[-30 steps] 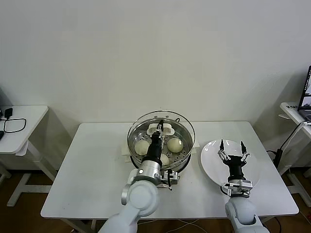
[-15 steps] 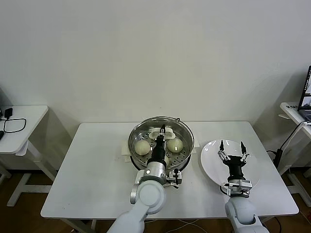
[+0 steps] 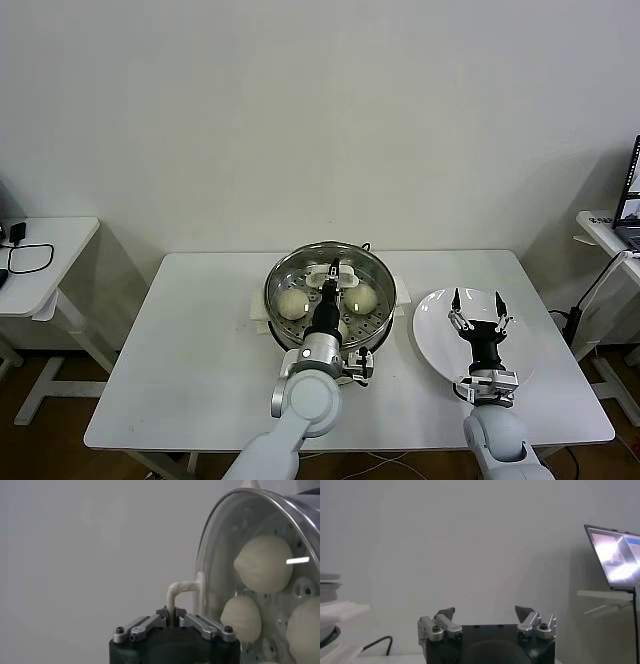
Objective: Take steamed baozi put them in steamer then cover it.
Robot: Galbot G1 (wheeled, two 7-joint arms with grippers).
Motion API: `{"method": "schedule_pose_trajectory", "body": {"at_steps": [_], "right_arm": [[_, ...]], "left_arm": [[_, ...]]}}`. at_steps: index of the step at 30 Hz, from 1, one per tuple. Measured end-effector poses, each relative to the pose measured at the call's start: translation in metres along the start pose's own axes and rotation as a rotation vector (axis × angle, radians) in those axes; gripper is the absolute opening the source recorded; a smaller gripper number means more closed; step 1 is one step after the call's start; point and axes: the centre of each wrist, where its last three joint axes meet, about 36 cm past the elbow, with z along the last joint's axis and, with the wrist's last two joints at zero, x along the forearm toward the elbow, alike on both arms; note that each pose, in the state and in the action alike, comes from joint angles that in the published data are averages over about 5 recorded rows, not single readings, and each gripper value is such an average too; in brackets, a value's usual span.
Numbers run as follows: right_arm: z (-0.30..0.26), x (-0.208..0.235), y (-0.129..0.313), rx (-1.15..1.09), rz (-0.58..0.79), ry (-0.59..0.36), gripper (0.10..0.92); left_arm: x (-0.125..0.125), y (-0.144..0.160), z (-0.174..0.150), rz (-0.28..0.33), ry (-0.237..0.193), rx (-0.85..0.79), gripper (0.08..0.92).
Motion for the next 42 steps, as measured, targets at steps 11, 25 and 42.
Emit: {"method": "schedule_pose_trajectory", "body": {"at_steps": [11,25,42], "right_arm": [[0.000,-0.001,0.002,-0.002,-0.001,-0.003,0.823],[0.000,-0.001,0.002,0.000,-0.005,-0.002,0.823],[-0.004,-0.003,0.003,0.007,-0.019,0.001,0.823]], "left_arm": [[-0.001,-0.005,-0.001,0.011,0.001,-0.006,0.187],[0.005,-0.006,0.006,0.021,0.000,-0.015,0.439],[0.059,0.027,0.033,0.014,-0.025,0.117,0.746]]}}
